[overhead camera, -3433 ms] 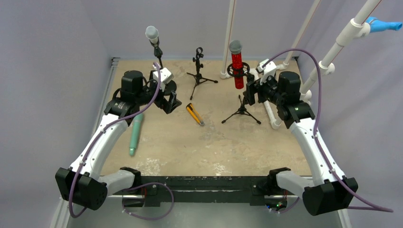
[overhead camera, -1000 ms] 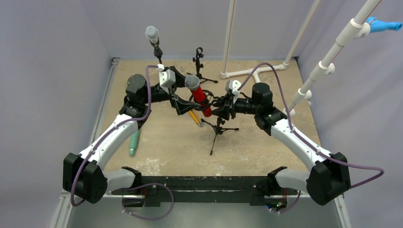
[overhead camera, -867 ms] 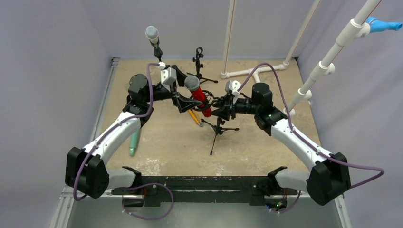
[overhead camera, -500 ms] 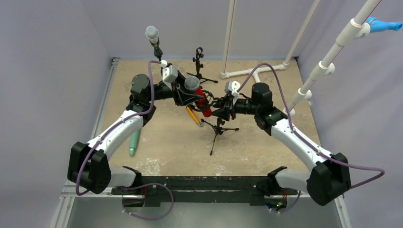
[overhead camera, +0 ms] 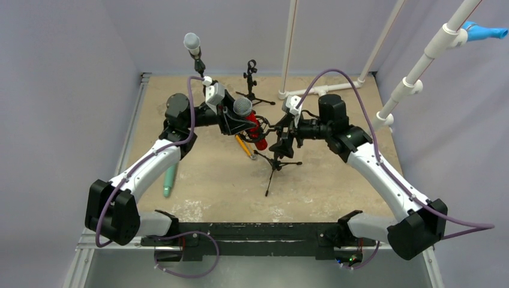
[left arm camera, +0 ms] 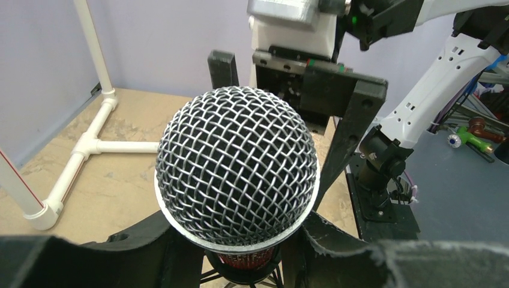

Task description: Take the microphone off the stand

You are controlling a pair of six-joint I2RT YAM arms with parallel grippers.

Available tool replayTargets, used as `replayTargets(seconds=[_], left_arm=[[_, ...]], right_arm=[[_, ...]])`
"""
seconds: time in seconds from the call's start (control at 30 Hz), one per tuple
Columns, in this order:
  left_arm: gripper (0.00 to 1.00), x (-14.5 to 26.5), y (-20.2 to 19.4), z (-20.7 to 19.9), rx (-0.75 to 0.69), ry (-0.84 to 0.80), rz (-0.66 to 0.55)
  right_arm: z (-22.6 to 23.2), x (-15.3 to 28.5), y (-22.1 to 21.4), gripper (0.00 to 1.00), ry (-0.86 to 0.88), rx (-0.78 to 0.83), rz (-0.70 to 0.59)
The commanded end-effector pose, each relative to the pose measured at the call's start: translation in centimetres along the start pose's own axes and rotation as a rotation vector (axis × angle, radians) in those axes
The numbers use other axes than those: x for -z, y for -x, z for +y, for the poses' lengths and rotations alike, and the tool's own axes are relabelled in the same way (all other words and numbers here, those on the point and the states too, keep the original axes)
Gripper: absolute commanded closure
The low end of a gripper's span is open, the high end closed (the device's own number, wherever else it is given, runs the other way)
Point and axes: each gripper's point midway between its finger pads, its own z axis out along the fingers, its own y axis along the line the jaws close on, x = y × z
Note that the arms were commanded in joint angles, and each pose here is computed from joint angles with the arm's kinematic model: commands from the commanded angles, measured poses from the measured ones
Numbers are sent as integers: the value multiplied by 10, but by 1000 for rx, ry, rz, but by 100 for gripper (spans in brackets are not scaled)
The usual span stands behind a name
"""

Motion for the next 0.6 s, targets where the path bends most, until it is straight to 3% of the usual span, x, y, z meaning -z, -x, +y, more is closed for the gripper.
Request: replayTargets(seconds=[0.0,0.3,0.57], left_arm=[[100,0,11,-10,-62,-33,-10],[100,-2,10,-12,-83,-37,6],[100,-3,12,-11,-97,-41,12]], right_arm=[[2,25,32,8,-56,110,24],[2,42,72,7,-92,78,21],[-21,26,93,12,-138,-80,-4]])
